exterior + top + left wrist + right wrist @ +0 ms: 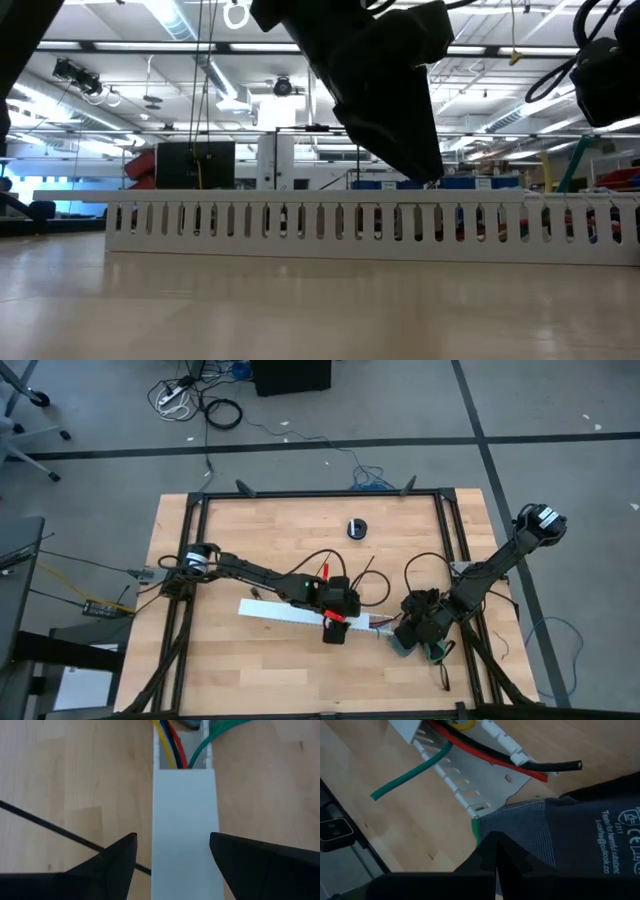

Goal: Ziptie cables
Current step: Close the white cable duct

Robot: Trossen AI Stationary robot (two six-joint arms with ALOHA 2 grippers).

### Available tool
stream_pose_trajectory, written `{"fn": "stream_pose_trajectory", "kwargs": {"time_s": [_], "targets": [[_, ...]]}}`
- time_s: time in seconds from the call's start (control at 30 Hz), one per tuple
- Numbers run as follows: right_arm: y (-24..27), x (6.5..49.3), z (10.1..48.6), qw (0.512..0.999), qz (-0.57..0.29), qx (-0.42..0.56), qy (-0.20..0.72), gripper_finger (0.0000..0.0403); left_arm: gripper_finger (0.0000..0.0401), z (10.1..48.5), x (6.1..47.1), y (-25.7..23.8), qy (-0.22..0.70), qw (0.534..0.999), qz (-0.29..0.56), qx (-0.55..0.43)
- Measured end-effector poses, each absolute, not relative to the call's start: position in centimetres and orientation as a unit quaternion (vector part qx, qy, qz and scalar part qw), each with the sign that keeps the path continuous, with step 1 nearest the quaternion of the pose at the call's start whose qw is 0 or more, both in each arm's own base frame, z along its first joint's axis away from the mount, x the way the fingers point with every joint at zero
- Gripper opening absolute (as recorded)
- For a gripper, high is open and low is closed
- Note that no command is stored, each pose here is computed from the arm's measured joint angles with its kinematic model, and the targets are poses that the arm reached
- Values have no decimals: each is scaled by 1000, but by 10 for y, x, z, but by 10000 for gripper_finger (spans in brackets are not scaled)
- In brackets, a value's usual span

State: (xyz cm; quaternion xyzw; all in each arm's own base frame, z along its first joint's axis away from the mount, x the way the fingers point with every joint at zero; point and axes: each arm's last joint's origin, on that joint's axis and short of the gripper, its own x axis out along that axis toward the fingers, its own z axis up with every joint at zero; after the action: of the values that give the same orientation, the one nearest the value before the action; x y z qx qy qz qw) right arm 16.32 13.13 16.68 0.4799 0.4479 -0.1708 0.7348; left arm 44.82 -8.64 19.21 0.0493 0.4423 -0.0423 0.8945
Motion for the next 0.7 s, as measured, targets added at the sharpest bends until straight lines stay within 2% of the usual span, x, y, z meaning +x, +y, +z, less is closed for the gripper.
{"fn": "stream_pose_trajectory", "kwargs": {"time_s": [0.17, 0.3, 0.4, 0.7], "targets": [[131, 163, 167, 740, -166, 471, 450, 0, 245, 197, 451, -86, 428, 903, -29, 33], [131, 163, 167, 744, -161, 464, 452, 1, 244, 214, 456, -91, 404, 914, -7, -29], [132, 163, 167, 747, -156, 458, 456, 0, 243, 223, 459, -92, 389, 920, -3, -37], [132, 163, 167, 761, -134, 430, 466, 1, 243, 228, 463, -94, 361, 925, 25, -118]]}}
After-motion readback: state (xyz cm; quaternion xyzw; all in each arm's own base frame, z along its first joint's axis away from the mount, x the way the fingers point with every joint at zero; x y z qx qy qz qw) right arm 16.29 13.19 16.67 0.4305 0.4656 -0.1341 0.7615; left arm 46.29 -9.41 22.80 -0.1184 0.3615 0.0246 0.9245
